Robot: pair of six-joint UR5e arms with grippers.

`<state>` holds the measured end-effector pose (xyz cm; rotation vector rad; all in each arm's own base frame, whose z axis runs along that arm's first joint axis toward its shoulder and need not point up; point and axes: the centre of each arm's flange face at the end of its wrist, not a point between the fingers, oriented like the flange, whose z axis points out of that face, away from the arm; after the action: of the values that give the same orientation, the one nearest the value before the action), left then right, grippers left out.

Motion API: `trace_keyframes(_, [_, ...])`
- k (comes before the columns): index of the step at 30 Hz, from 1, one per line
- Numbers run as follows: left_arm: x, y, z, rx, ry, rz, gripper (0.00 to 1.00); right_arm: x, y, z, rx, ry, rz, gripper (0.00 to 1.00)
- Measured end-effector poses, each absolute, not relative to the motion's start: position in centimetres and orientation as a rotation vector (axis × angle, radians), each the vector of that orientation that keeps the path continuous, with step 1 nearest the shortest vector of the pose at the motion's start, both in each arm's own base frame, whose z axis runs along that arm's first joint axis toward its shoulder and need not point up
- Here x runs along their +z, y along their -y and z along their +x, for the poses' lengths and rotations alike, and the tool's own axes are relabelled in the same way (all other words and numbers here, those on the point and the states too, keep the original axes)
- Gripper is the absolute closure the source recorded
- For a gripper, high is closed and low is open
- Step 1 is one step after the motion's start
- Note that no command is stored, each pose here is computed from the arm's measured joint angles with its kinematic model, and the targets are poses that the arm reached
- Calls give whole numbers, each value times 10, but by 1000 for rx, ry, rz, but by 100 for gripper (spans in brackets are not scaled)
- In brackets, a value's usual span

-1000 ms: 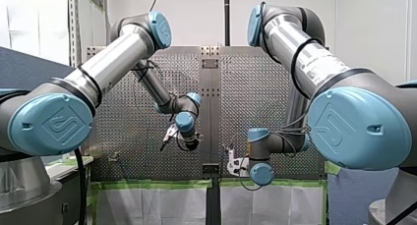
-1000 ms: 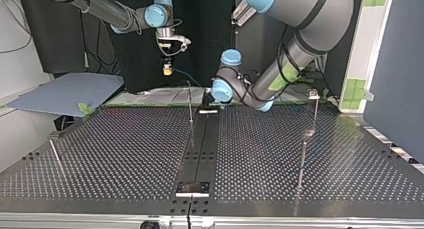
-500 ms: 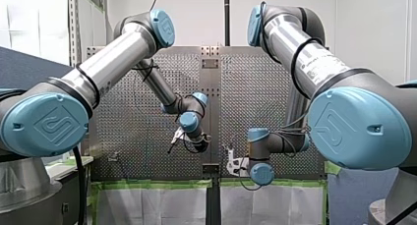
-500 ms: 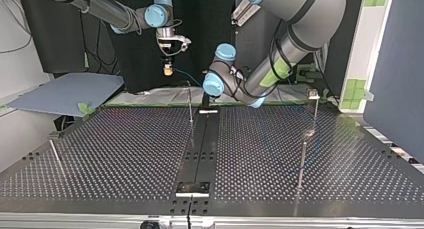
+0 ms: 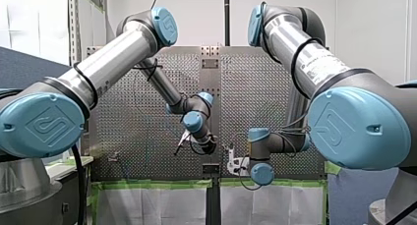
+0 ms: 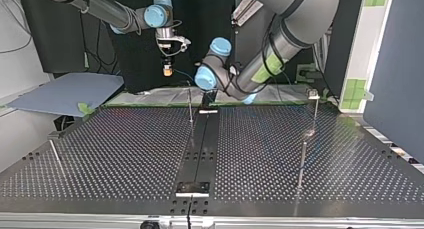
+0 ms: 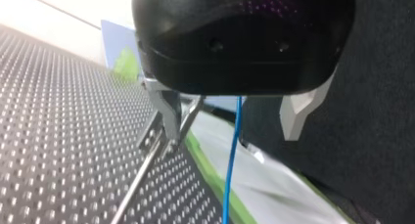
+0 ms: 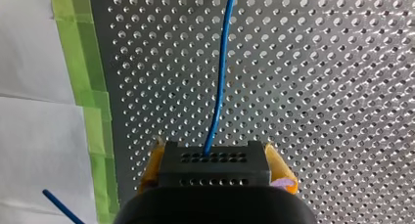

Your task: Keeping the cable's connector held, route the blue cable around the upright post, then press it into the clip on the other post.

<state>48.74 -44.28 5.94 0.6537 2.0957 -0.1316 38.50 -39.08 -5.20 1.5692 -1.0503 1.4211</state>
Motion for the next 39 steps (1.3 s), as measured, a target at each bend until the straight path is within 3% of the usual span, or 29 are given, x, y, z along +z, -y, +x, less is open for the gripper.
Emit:
trace_keyframes(18, [60,463,470,-154,-2076,674,0,-49,389,395,1506,1034,1583,100])
trace_keyframes(26, [61,466,471,-93,-2030,686,0,-50,388,396,1507,1031,1590,100])
trace_keyframes(39, [63,475,472,-112,-1979,690,0,-50,384,402,1540,1010,1614,100])
